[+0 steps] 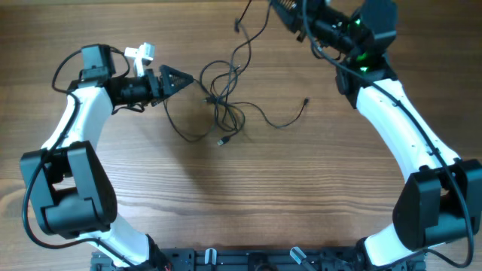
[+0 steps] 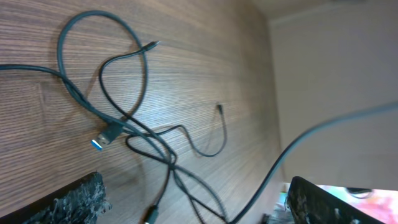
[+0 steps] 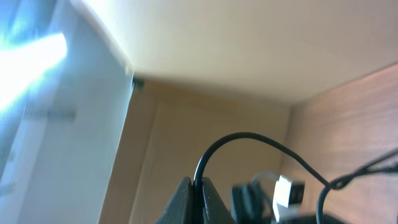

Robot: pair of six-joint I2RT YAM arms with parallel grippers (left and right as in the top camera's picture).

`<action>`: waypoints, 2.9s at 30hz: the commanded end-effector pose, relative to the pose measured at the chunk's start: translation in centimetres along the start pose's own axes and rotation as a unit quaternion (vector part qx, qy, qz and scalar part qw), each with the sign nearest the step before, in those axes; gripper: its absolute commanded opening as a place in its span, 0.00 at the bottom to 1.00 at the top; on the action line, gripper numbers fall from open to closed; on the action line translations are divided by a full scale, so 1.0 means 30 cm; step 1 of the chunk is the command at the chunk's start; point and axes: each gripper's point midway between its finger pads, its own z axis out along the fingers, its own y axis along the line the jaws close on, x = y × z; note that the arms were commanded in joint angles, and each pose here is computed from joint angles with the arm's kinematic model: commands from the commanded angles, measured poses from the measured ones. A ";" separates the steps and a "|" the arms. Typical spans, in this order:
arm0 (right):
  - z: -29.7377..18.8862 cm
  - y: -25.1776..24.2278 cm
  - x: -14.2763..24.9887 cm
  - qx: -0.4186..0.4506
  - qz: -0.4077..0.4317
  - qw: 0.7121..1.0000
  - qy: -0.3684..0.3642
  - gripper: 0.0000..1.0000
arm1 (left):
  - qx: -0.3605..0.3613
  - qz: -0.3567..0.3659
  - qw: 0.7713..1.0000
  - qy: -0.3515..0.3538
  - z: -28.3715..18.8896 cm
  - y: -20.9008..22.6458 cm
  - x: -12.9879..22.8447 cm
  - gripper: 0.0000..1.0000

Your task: Untangle cables

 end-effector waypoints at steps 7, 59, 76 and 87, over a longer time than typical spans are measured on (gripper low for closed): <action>-0.203 -0.369 -0.154 0.241 0.056 0.962 -0.115 0.04 | -0.055 0.022 0.998 0.021 0.073 0.033 0.032 0.96; -0.675 -0.750 0.169 0.588 -0.095 0.788 0.156 0.05 | -0.205 0.197 0.941 0.183 0.284 0.020 0.299 0.80; -0.674 -0.749 0.171 0.588 -0.092 0.789 0.156 0.06 | -0.304 0.204 0.916 0.163 0.250 0.130 0.258 0.72; -0.661 -0.747 0.162 0.584 -0.076 0.796 0.137 0.05 | -0.300 0.230 0.909 0.178 0.247 0.141 0.275 0.04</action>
